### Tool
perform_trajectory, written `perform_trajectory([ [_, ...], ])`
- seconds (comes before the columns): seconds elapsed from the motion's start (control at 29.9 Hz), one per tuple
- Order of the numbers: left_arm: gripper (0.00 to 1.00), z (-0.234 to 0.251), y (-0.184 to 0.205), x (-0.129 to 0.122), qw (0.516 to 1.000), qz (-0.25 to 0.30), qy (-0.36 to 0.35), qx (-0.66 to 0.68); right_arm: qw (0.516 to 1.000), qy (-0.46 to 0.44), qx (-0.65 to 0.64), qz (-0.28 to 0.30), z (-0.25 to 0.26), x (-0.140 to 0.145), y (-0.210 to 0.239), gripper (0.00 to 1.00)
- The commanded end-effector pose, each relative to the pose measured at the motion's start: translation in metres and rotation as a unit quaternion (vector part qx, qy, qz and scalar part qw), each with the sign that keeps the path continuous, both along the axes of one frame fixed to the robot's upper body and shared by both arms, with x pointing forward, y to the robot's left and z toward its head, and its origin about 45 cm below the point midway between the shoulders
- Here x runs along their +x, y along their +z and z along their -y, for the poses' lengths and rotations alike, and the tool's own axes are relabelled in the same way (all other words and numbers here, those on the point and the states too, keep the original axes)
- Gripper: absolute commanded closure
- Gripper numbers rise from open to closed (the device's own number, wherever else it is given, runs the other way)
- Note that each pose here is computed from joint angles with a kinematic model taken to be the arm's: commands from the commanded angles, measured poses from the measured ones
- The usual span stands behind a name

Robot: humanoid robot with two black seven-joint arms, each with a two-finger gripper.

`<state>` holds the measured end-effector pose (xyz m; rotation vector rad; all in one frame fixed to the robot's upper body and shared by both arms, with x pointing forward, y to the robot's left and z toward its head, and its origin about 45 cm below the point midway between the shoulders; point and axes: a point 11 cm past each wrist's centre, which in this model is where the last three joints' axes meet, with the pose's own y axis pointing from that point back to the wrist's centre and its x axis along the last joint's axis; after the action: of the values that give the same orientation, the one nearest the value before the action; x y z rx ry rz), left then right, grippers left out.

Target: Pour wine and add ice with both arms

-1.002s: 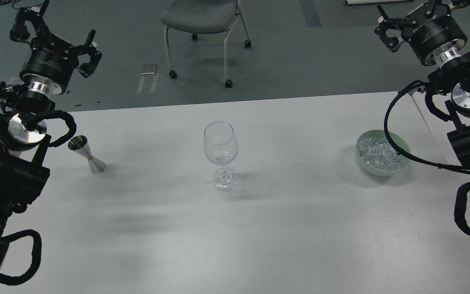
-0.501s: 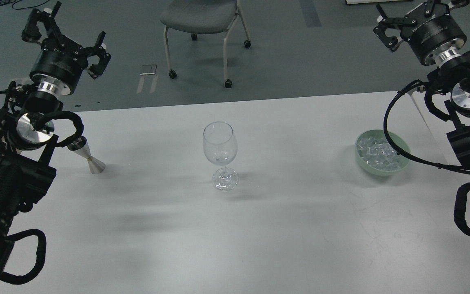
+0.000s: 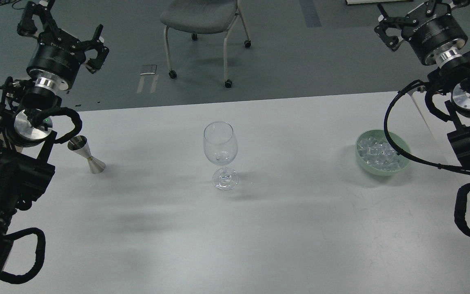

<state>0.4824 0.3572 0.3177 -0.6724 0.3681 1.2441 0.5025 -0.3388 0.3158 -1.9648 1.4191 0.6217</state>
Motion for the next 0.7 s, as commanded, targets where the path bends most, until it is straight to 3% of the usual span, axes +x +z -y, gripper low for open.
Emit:
perform_trajectory([
  [0.0,0.02,-0.004,-0.008,-0.009,1.0,0.0,-0.006,-0.002,1.0,-0.001,-0.003,0.002,0.004,-0.001,0.001,0.0],
  [0.27,0.02,-0.034,-0.005,-0.026,0.999,0.009,0.0,-0.044,1.0,-0.012,-0.018,-0.002,0.023,-0.013,-0.006,0.0],
  [0.37,0.02,-0.055,-0.014,-0.036,0.996,-0.01,0.013,-0.09,1.0,-0.013,-0.022,-0.007,0.026,-0.018,-0.014,0.0],
  [0.53,0.02,-0.071,-0.039,-0.065,0.992,-0.031,0.016,-0.118,1.0,-0.016,-0.022,-0.012,0.029,-0.022,-0.022,0.0],
  [0.67,0.02,-0.056,-0.023,-0.09,0.993,-0.016,-0.001,-0.118,1.0,-0.017,-0.02,-0.014,0.029,-0.023,-0.024,0.0],
])
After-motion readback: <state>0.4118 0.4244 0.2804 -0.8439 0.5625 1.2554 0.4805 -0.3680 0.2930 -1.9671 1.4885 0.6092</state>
